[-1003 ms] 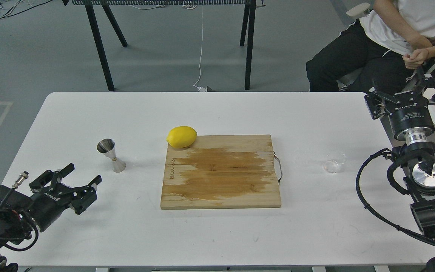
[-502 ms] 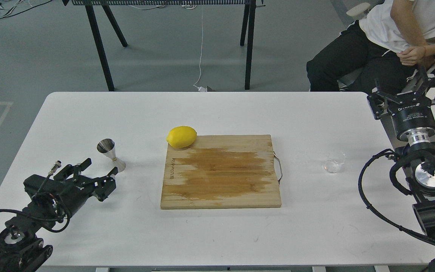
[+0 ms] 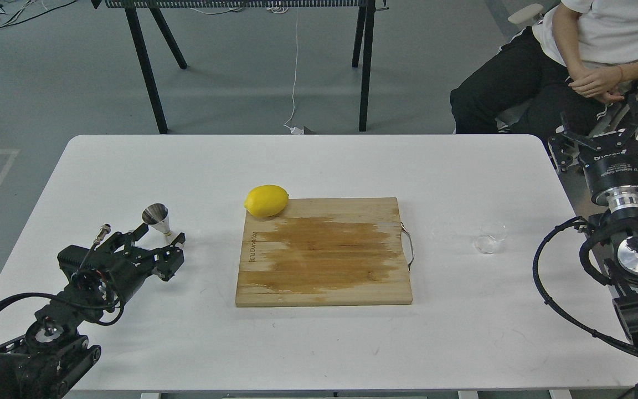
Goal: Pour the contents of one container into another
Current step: 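Close the left gripper around the steel jigger and lift it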
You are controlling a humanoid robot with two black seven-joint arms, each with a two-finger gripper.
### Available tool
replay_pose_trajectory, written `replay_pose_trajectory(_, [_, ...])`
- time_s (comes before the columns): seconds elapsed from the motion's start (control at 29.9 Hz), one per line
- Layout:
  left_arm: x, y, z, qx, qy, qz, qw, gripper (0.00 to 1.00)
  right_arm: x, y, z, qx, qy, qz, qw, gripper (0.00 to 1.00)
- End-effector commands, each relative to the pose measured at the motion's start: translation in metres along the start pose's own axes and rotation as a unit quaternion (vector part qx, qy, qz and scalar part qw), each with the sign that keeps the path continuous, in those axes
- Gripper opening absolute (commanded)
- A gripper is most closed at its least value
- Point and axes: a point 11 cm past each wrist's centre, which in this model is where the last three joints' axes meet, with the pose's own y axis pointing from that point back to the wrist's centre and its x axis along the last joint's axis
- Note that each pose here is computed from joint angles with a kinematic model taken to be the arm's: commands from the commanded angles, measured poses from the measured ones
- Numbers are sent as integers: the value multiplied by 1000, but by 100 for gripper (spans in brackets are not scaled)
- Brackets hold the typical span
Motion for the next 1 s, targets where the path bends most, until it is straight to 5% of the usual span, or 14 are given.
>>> replay_pose_trajectory(0.0, [-1, 1, -6, 7, -2, -3, 1000, 56, 0, 0, 0, 0, 0, 0, 1000, 100])
replay_pose_trajectory(0.47, [6, -8, 2, -2, -1, 5, 1000, 51, 0, 0, 0, 0, 0, 0, 1000, 100])
replay_pose_trajectory(0.97, [10, -11, 3, -7, -5, 9, 1000, 12, 0, 0, -1, 1, 1, 0, 1000, 100])
